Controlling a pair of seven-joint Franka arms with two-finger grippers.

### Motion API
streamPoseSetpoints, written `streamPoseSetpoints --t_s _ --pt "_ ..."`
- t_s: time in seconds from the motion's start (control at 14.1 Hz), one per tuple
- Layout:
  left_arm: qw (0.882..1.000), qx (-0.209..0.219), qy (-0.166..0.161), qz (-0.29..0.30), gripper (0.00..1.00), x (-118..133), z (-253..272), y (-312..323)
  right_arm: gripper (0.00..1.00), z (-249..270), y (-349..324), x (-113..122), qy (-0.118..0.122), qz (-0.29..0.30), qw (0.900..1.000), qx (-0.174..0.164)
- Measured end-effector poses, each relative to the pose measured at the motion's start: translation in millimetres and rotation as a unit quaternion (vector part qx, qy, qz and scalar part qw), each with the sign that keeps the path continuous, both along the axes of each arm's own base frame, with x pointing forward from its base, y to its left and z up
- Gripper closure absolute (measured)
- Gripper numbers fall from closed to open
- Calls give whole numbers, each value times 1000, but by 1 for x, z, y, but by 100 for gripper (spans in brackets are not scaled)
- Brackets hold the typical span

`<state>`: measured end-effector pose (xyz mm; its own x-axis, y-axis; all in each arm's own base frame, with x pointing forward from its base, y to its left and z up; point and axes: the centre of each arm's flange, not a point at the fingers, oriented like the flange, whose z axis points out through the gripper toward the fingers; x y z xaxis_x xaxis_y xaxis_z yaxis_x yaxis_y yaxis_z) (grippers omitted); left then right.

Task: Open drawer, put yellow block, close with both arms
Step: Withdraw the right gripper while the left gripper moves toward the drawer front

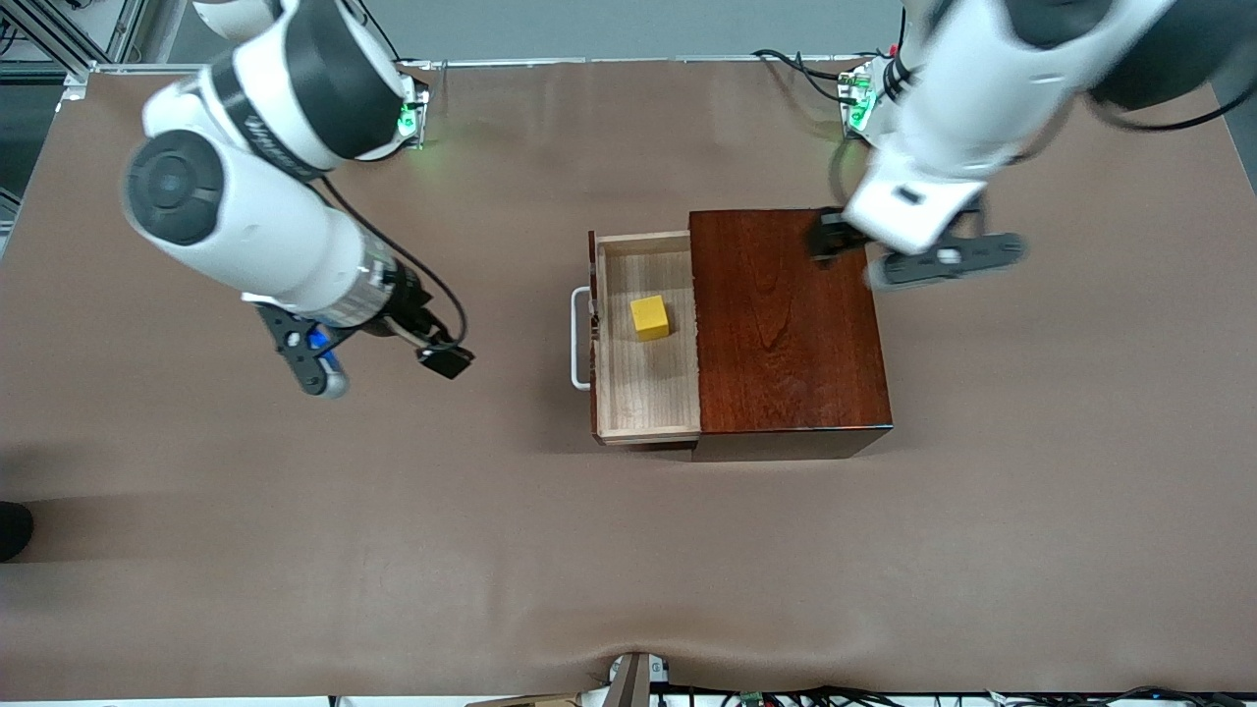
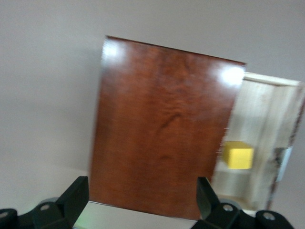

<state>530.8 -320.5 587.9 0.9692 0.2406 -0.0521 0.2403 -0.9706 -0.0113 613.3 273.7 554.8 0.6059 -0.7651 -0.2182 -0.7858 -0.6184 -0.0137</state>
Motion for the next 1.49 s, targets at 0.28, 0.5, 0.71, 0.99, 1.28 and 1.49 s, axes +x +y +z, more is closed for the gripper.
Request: streamPoseSetpoints --t_s 0.28,0.5,0.71,0.99,1.28,1.49 --pt "998 -29 -19 57 0 6 -35 -77 0 14 -32 4 -8 36 999 7" --pt "994 -53 -33 92 0 -1 -53 -122 0 24 -57 4 -12 81 997 13" --pt "989 -59 -53 126 0 -14 -75 -164 0 38 -85 2 -20 120 992 13" --pt "978 -45 -101 176 0 -42 -121 -237 0 65 -114 -7 -39 181 983 9" --pt "965 -64 -124 221 0 -55 -162 -285 0 96 -145 -23 -57 234 971 -13" --pt "959 -63 -140 239 0 -61 -186 -300 0 104 -156 -30 -57 279 958 -32"
